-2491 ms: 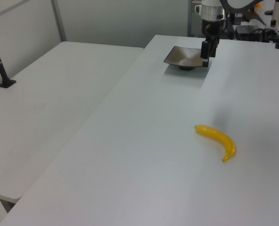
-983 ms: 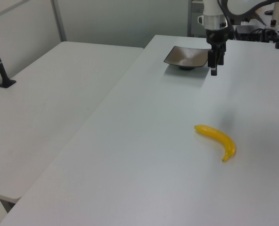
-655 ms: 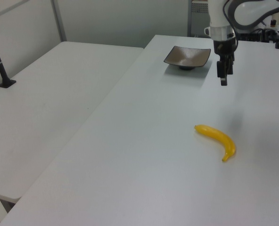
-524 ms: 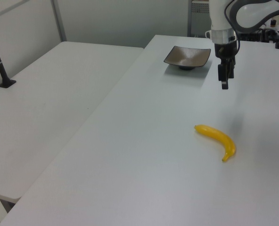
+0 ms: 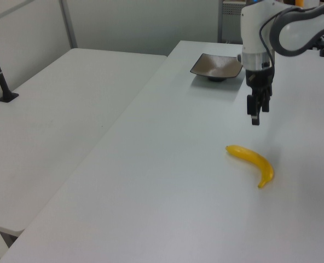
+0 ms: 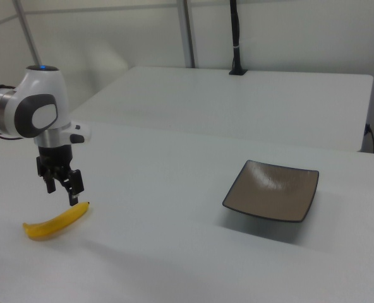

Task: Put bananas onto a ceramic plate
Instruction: 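Move the gripper over the yellow banana and lower onto it, then close the gripper on the banana's middle and lift it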

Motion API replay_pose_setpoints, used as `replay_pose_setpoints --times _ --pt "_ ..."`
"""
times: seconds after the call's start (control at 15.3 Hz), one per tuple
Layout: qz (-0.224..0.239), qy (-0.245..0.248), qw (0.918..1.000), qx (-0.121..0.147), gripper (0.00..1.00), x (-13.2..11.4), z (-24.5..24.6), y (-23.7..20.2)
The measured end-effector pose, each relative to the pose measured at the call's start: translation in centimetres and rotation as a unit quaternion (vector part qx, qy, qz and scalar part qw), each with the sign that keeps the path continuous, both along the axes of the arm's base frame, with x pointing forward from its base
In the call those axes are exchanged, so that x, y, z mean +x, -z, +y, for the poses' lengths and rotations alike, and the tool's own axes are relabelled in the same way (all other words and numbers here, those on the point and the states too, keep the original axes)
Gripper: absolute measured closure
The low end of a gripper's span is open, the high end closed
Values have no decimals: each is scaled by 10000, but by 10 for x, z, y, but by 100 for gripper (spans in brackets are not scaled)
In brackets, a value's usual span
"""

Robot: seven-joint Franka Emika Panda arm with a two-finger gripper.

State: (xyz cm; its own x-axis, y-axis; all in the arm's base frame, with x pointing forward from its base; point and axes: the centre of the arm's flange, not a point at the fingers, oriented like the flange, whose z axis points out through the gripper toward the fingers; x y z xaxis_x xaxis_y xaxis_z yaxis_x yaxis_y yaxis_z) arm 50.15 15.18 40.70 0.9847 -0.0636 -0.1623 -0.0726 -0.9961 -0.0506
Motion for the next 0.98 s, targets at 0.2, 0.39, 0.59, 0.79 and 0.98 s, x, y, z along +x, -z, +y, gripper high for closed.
replay_pose_setpoints --times 0.2,0.39,0.59,0.79,0.98 --pt "-20 170 9998 -26 0 -2 26 19" --pt "-6 244 9997 -9 0 0 48 47" --pt "36 214 9998 14 0 2 59 71" --pt "148 158 9998 -5 0 -1 66 85" --pt "211 137 9997 -17 0 -2 68 92"
